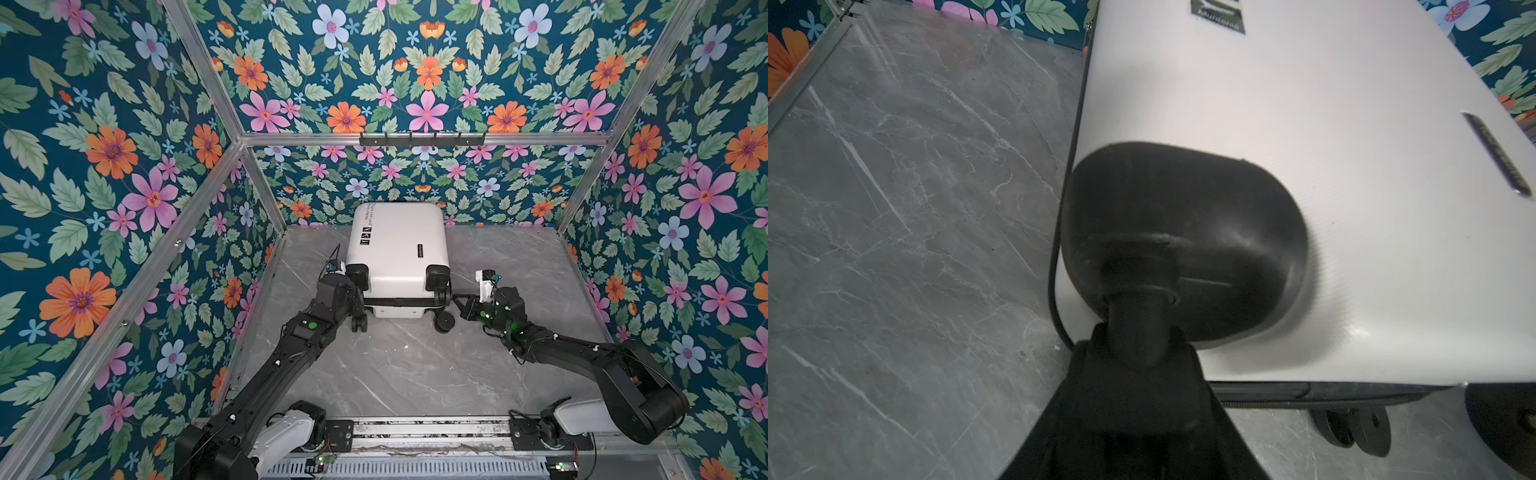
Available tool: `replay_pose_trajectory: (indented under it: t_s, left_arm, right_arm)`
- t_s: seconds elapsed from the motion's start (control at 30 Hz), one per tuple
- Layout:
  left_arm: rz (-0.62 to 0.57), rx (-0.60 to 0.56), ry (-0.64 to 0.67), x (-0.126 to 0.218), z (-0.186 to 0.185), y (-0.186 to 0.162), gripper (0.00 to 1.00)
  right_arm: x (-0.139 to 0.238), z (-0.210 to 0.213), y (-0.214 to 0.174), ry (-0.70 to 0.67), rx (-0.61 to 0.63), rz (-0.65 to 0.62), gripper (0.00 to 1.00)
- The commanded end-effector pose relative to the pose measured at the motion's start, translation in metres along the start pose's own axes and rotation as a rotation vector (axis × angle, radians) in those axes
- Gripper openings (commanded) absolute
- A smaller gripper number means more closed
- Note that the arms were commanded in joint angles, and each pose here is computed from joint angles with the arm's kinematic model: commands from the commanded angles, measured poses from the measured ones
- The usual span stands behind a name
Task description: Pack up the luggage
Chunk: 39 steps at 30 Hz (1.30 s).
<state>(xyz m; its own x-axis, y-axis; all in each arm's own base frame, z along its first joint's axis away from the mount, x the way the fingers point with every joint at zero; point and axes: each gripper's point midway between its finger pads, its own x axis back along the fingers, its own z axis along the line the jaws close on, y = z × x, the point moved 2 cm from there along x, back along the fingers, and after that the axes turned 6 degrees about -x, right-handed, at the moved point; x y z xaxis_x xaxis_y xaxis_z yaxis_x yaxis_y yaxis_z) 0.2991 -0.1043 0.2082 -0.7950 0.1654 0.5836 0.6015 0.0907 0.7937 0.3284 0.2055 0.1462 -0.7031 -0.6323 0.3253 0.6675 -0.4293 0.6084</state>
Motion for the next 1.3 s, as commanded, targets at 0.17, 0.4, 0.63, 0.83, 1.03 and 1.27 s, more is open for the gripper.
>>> replay_pose_trajectory:
  t_s: [0.17, 0.4, 0.63, 0.83, 1.03, 1.27]
  left_arm:
    - [0.011, 0.013, 0.164, 0.003, 0.028, -0.003, 0.0]
    - [0.022, 0.036, 0.16, 0.012, 0.026, 0.003, 0.87]
    - [0.006, 0.107, 0.087, 0.044, 0.009, 0.018, 1.0]
    - [-0.008, 0.064, -0.044, 0.069, -0.074, 0.005, 0.99]
    - [0.068, -0.02, -0.177, 0.05, -0.165, -0.023, 0.99]
    - [0.122, -0.043, -0.271, 0.015, -0.226, -0.033, 0.99]
  right_arm:
    - [-0.011, -0.009, 0.014, -0.058, 0.018, -0.038, 0.0]
    - [-0.01, -0.004, 0.005, -0.005, 0.008, -0.007, 0.0]
    - [-0.006, -0.002, -0.004, 0.011, 0.007, 0.009, 0.0]
    - [-0.007, 0.0, -0.008, 0.017, 0.012, 0.019, 0.0]
    - [-0.005, 0.002, -0.01, 0.014, 0.025, 0.028, 0.0]
    - [-0.003, 0.002, -0.015, 0.02, 0.03, 0.033, 0.0]
